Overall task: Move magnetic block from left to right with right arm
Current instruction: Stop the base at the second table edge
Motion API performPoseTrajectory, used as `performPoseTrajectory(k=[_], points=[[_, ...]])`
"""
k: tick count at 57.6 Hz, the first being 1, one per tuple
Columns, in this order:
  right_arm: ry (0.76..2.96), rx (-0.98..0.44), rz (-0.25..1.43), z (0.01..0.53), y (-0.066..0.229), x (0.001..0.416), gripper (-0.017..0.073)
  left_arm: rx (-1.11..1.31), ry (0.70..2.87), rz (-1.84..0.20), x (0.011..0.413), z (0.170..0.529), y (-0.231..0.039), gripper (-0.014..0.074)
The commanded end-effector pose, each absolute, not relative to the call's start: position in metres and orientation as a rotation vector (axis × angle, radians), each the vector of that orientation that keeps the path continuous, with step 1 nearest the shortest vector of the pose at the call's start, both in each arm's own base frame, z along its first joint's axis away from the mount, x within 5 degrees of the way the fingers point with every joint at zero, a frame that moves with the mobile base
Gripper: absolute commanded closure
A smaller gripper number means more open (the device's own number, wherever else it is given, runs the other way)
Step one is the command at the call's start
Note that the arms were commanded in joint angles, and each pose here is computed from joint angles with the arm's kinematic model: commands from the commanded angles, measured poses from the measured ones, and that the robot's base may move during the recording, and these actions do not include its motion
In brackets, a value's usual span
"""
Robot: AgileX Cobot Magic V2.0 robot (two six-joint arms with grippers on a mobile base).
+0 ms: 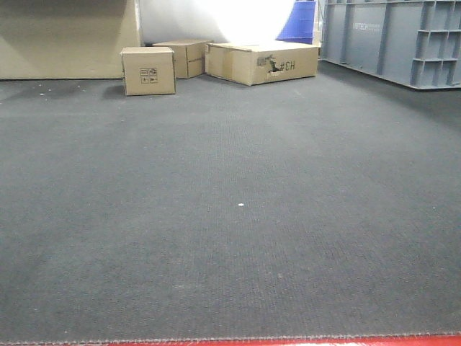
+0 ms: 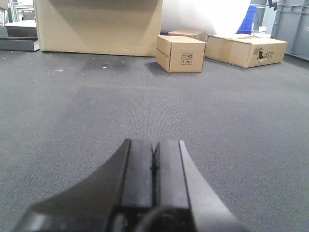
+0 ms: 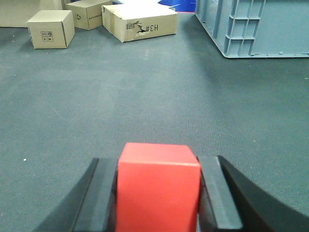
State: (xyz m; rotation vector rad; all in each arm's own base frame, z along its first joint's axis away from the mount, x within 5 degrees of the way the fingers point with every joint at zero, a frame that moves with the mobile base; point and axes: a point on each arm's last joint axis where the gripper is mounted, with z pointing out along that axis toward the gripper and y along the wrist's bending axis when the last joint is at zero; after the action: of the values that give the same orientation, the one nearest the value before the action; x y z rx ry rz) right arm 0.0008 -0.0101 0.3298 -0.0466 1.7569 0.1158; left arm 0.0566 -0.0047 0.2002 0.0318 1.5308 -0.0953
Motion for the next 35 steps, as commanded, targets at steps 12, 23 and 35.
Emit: performPoseTrajectory(k=[12,23,35], points=[[1.655,-0.056,0.107,0.3453,-0.0097,0.0021,0.0345,0.017,1.444,-0.102,0.0554,0.2056,-0.0039,0.0720],[1.654,-0.056,0.107,0.3454,-0.0097,0.0021,0.0345,0.017,1.444,-0.102,0.0554,0.2056,-0.0039,0.0720],[1.723,-0.064,0.200,0.3440,-0.0014,0.0113,0.0345,0.017,1.444,-0.102,0.0554,0.2056,-0.0039,0.0720]])
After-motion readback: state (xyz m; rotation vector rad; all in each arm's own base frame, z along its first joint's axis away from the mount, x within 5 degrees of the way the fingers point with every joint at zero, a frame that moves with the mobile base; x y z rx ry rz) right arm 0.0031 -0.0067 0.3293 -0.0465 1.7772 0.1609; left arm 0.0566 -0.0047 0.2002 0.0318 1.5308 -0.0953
